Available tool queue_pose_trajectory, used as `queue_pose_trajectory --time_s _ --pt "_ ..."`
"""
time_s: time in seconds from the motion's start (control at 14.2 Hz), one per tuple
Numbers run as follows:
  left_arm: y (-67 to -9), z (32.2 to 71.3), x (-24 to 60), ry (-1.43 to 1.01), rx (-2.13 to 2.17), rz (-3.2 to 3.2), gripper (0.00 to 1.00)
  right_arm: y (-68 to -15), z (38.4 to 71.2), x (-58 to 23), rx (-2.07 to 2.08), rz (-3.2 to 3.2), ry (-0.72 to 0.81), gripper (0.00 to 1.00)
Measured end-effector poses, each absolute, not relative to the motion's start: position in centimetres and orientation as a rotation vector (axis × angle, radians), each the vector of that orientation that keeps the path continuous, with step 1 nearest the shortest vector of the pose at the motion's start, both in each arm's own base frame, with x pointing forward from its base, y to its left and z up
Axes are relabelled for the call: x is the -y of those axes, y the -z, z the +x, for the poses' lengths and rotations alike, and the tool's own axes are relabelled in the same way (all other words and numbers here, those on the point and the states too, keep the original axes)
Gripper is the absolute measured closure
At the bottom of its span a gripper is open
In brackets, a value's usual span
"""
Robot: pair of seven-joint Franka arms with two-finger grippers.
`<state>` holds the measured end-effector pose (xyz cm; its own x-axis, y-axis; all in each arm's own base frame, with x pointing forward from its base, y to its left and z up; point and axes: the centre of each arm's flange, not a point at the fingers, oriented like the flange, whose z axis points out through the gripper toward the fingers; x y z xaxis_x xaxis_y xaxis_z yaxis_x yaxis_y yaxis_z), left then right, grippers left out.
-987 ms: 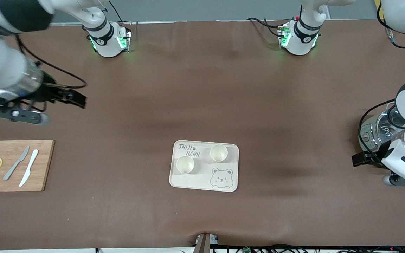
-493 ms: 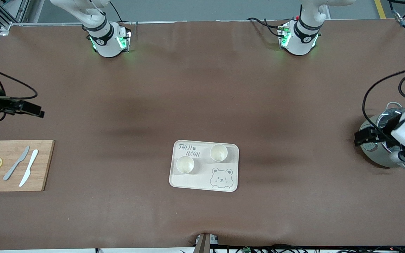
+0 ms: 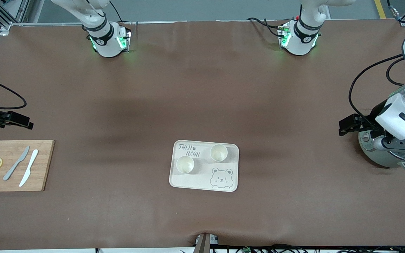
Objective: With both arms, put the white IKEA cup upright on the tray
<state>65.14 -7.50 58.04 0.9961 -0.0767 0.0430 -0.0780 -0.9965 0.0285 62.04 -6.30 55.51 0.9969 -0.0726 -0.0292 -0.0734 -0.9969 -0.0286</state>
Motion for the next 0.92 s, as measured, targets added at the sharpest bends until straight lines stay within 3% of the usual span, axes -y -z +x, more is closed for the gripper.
queue_pose_trajectory --time_s 0.56,0.92 --pt "-60.5 63.8 9.7 -0.115 0.184 3.087 0.0 -59.5 62.5 5.5 -0.087 -3.121 0.089 0.0" --pt "-61.9 62.4 10.2 -0.08 0.203 3.086 0.0 -59.2 62.3 1.3 -0.328 -3.105 0.028 0.0"
